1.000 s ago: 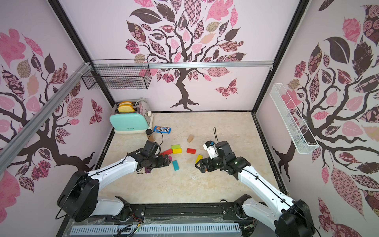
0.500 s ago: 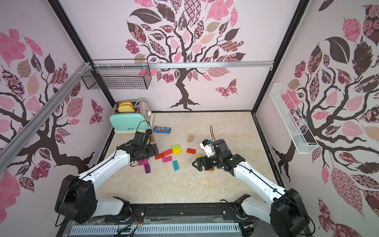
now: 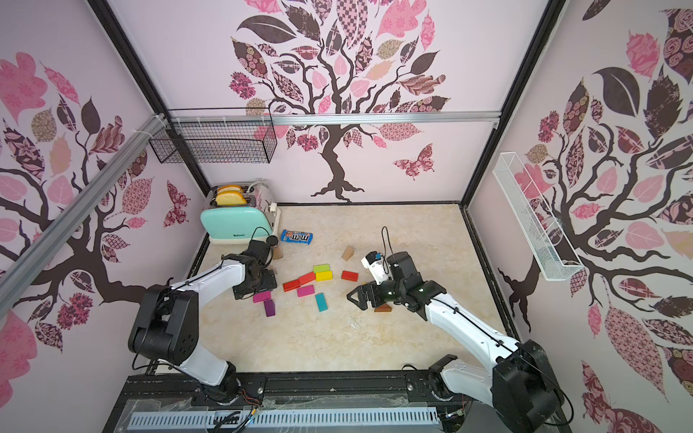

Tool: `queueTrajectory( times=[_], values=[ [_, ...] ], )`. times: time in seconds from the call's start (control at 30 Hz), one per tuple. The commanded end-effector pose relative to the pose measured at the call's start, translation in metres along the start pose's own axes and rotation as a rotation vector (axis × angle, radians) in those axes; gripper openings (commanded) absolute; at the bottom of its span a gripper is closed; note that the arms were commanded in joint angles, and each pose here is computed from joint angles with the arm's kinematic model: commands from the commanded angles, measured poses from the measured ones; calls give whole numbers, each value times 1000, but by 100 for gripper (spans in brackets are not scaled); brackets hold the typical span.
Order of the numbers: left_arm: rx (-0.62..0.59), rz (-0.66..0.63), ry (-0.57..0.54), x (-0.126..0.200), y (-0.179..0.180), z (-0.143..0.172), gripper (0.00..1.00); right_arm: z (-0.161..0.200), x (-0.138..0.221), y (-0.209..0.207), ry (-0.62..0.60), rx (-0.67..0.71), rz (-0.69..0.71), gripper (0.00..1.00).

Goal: Assemble a piece of candy with building blocks
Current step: Assemble the building block at the center of the board.

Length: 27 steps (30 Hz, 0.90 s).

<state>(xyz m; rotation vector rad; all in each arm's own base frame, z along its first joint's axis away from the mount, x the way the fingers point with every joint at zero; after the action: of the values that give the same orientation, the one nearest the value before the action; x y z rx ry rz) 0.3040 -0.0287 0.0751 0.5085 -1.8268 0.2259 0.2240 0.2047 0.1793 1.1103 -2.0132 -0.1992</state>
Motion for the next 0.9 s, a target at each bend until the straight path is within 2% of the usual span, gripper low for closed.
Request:
queueTrajectory(
  times=[0.0, 0.1, 0.47, 0.57, 0.67, 0.7, 0.87],
  values=[
    [-4, -6, -7, -7, -6, -6, 91, -15, 1, 8, -41, 31, -37, 99],
    [-7, -6, 8, -13, -10, -7, 83, -17, 0, 8, -37, 33, -36, 99],
    [-9, 52, 30, -14, -16, -1, 83, -22, 2, 7, -40, 61, -11, 99],
    [-4, 63, 47, -19, -19, 1, 76, -21, -1, 4, -30, 59, -7, 99],
    [3, 85, 63, -20, -22, 3, 59, -22, 1, 4, -30, 58, 8, 99],
    [10, 95, 64, -20, -24, 3, 56, -23, 2, 3, -35, 57, 17, 99],
    [42, 136, 59, -20, -38, -5, 52, -30, 4, 3, -48, 64, 41, 99]
  ],
)
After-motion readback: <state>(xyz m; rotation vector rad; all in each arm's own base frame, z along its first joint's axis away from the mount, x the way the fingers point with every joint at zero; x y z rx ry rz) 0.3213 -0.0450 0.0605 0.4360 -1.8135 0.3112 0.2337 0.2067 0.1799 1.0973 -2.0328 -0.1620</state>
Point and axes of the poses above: each gripper's point midway between its finger pads, its own x axis back along the fingers, its own y axis along the line the jaws close on, z = x × y, the point moved 4 cm from there along x, back along the fingers, and after that the axes turned 5 degrees about x, right-handed, at the moved point
